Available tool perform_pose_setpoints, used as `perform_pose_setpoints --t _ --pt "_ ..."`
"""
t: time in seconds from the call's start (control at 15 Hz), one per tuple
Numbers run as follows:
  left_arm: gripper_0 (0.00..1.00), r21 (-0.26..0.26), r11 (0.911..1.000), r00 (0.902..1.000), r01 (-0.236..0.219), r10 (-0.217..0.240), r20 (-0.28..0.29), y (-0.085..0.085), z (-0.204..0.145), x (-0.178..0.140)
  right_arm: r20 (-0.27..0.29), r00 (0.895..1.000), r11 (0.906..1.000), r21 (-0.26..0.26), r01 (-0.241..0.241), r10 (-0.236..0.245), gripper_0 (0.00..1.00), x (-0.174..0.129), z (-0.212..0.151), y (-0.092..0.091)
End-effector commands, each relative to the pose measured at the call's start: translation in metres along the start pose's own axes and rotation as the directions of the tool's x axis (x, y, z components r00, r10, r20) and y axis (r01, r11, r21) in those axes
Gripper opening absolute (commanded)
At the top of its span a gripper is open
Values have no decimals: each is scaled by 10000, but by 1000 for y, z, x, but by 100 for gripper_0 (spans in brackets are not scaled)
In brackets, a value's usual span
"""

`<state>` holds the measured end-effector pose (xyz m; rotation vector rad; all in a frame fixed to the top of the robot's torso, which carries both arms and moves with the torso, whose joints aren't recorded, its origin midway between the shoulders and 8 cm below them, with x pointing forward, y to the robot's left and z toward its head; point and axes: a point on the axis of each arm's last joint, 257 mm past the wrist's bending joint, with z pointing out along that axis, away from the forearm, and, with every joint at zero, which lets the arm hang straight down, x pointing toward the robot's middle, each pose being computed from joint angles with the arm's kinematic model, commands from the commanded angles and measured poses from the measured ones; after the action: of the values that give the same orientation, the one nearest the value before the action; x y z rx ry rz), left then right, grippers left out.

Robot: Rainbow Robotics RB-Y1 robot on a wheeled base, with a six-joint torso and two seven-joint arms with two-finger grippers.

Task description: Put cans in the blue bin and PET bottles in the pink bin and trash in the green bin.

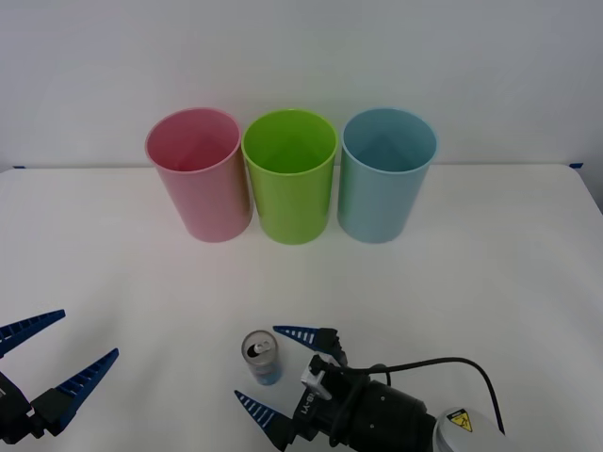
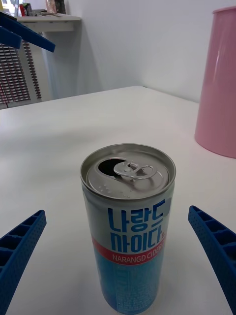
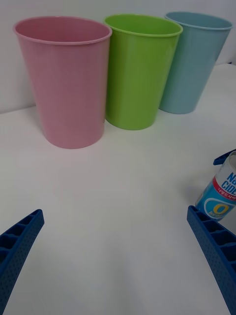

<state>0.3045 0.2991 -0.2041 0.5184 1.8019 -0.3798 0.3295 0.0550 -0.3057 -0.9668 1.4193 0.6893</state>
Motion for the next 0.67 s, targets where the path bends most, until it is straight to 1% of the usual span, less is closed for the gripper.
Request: perform_pose_setpoints --t 0.07,0.13,0.27,0.33,0.4,0.47,0.67 --pt "100 0 10000 10000 0 0 0 0 0 0 -29 10000 10000 91 -35 35 100 2 3 0" --pt "100 0 10000 10000 0 0 0 0 0 0 -44 9999 9999 85 -110 110 100 4 6 0" --pt "100 0 10000 10000 0 0 0 0 0 0 -11 10000 9999 112 -87 87 100 5 12 -1" --pt "100 0 10000 10000 0 0 0 0 0 0 -18 10000 9999 126 -41 41 96 5 12 -1" --pt "100 0 10000 10000 0 0 0 0 0 0 35 9999 9998 140 -113 113 12 4 11 -1" --pt "100 0 10000 10000 0 0 0 0 0 0 59 9999 9998 161 -108 107 0 3 12 -2" --pt "100 0 10000 10000 0 0 0 0 0 0 79 9999 9997 243 -82 81 0 3 10 -6"
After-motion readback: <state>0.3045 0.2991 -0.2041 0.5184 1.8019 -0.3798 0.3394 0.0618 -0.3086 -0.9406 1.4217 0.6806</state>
